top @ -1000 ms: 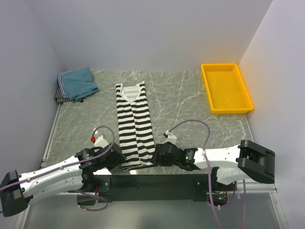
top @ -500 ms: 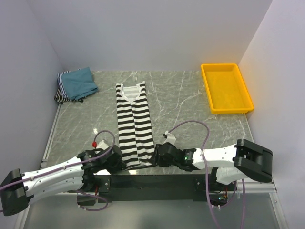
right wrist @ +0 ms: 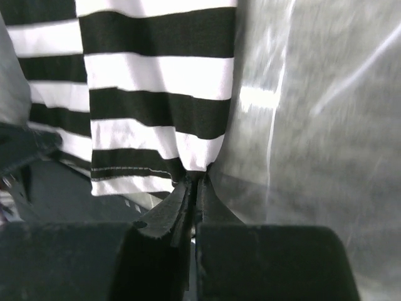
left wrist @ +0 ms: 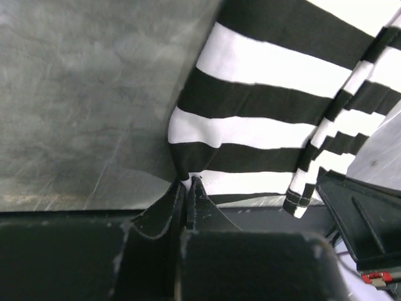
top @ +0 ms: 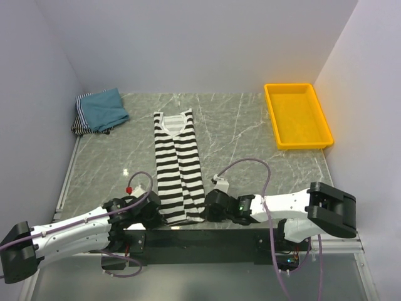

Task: Fold and stack the tank tops
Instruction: Fold the tank top

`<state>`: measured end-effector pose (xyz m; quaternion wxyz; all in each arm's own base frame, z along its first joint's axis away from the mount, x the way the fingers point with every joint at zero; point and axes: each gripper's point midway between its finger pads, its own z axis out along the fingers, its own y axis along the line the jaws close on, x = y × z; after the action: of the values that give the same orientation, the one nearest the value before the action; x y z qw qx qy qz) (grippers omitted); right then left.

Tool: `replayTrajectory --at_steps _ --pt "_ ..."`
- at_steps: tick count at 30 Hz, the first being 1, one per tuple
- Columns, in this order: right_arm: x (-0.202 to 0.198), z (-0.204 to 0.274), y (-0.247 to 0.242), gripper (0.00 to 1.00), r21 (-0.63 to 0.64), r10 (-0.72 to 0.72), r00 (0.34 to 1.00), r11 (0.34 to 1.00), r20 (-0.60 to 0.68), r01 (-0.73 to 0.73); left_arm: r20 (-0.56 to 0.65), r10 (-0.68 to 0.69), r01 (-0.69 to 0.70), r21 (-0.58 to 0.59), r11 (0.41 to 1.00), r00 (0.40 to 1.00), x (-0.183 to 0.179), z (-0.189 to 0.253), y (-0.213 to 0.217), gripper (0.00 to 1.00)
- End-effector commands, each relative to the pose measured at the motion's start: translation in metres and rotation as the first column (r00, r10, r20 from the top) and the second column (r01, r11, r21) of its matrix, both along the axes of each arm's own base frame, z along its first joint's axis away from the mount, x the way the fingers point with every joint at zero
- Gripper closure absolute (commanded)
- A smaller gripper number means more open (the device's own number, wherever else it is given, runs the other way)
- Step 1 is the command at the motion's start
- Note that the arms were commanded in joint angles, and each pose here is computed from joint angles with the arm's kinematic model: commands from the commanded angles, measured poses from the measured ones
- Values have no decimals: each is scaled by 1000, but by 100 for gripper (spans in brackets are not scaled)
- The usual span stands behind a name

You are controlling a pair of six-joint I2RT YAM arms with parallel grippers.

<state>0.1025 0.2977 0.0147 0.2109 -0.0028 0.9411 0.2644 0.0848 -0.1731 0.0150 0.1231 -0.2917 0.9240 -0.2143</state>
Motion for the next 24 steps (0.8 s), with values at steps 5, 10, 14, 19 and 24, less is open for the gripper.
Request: replayTrajectory --at_steps 5,10,14,19,24 --pt "-53 15 -12 100 -72 115 992 990 -53 -118 -79 -149 152 36 988 986 -31 10 9 99" --pt "-79 35 -17 100 -60 113 990 991 -80 -118 -113 -202 203 -3 979 973 -49 30 5 99" --pt "-57 59 -15 100 -48 65 998 997 -21 -66 -13 -193 193 6 981 981 -28 66 -4 99" --pt "-8 80 -13 100 -47 35 997 998 62 -32 121 -178 170 71 983 977 14 95 -12 99" --pt "49 104 -10 100 -48 4 989 999 151 3 229 -119 110 51 993 966 69 112 -10 99"
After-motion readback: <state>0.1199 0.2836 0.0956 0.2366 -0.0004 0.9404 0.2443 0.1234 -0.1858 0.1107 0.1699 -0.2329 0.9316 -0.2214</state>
